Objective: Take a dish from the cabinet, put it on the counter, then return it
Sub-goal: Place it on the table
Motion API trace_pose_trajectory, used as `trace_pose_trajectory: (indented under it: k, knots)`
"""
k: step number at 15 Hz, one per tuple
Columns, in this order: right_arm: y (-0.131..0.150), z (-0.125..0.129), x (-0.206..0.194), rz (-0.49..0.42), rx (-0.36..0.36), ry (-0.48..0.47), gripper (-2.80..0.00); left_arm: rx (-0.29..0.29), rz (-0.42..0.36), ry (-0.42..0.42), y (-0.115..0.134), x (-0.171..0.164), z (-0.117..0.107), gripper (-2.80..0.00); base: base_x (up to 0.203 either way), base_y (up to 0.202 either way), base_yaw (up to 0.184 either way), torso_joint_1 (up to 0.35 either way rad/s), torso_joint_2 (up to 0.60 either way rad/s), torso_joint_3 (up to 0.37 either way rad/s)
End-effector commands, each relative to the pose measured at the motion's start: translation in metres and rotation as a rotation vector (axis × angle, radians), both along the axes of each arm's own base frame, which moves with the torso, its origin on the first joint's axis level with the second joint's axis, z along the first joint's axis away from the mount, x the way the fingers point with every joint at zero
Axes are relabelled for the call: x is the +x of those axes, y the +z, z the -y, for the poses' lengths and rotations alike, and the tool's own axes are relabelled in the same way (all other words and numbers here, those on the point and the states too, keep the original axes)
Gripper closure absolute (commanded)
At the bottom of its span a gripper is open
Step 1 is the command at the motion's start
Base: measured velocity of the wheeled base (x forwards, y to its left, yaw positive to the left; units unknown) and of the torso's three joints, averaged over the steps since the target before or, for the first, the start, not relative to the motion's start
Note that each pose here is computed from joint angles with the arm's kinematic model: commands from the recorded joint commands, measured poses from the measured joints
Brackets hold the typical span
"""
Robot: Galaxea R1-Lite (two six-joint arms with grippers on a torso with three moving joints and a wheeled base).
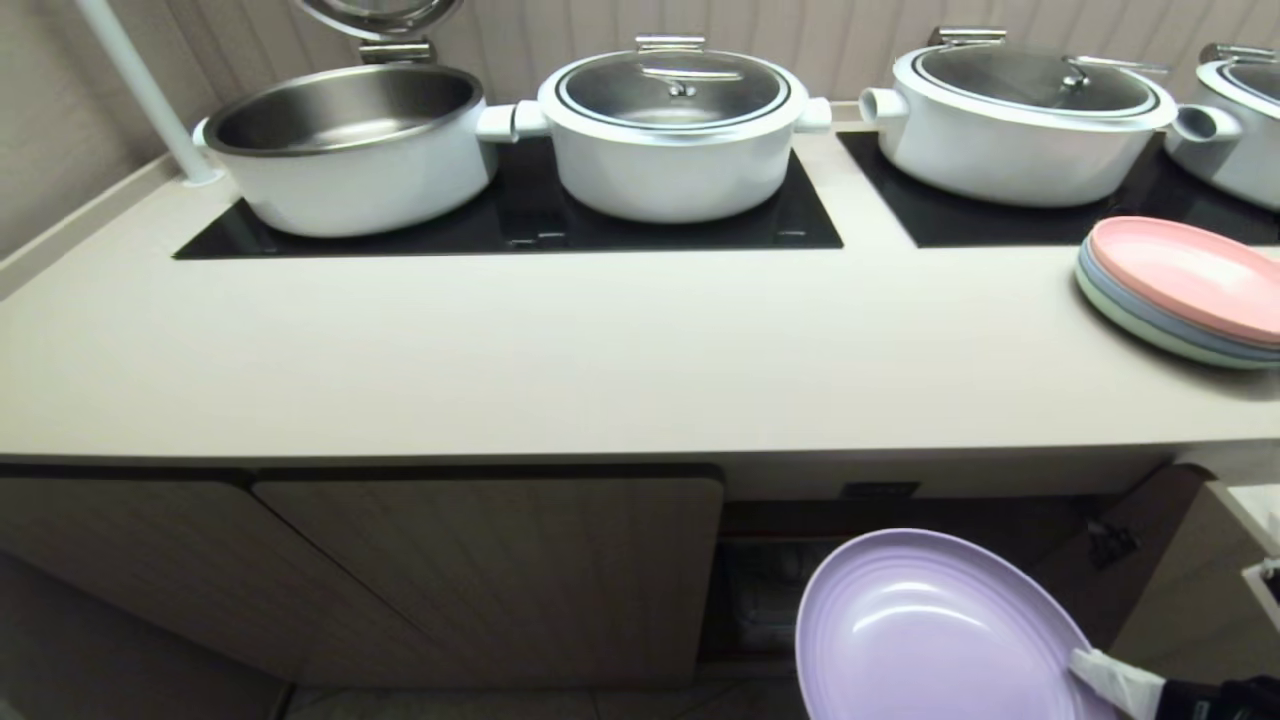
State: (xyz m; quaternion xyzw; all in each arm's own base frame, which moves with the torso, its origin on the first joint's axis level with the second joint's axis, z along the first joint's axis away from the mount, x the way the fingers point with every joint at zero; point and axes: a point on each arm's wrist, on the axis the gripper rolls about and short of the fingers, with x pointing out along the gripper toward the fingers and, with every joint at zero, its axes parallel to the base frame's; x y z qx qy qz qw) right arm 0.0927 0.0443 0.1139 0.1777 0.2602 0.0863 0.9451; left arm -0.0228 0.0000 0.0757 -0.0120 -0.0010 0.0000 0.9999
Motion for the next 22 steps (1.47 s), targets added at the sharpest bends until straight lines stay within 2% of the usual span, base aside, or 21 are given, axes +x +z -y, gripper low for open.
trace_pose_trajectory:
  k: [1, 7, 22]
  knots:
    - [0.0001, -0.0003, -0.0001, 0.001, 0.003, 0.001, 0.00, -0.001, 0.001, 0.000, 0.0000, 0.0000, 0.0000, 0.00, 0.000, 0.000, 0.000, 0.277, -0.60, -0.313]
    - [0.0002, -0.0008, -0.0005, 0.002, 0.005, 0.006, 0.00, -0.001, 0.001, 0.000, 0.0000, 0.0000, 0.0000, 0.00, 0.000, 0.000, 0.000, 0.235, -0.49, -0.254]
    - [0.0009, -0.0009, -0.0002, 0.007, 0.006, 0.006, 0.00, -0.001, 0.001, 0.000, 0.0000, 0.0000, 0.0000, 0.00, 0.000, 0.000, 0.000, 0.163, -0.33, -0.168]
